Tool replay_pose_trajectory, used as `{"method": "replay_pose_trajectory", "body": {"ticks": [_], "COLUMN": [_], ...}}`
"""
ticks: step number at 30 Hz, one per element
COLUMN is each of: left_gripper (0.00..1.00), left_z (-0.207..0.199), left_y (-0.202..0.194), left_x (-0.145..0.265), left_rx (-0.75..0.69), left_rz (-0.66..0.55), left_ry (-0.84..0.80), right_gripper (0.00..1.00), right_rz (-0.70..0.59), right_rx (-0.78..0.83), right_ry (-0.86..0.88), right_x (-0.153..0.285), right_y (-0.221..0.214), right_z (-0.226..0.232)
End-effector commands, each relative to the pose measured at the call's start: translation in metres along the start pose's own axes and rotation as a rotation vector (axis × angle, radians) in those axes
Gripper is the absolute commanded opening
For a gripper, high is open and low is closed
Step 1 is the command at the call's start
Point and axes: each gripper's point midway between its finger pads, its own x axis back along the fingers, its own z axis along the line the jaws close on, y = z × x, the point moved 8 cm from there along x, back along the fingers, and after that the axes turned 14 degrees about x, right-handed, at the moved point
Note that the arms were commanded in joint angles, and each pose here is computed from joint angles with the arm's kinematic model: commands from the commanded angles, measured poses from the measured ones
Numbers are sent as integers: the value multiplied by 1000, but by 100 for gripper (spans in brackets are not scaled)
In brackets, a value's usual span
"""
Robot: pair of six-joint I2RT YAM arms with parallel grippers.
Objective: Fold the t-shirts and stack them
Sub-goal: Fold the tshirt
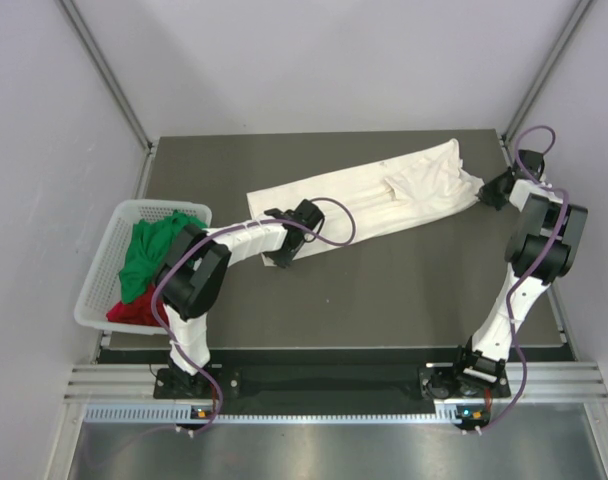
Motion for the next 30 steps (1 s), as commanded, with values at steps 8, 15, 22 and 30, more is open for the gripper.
{"method": "replay_pose_trajectory", "body": {"ticks": [8,15,22,30], "left_gripper": [40,39,36,37], "left_z": [6,3,9,16], "left_y": [19,14,18,13], "left_x": [45,42,31,22], "left_rx": [12,-87,-73,-39], "left_rz": [-4,44,45,66], "left_ry": [-83,-147,-95,-103], "right_gripper": [2,3,3,3], "right_rz": [-81,-65,-63,-66], "right_rx": [10,1,-7,-12], "right_ry": [17,36,51,50], "right_x": [16,16,19,20], "right_y": [27,25,28,31], "right_z": [3,3,5,4]}}
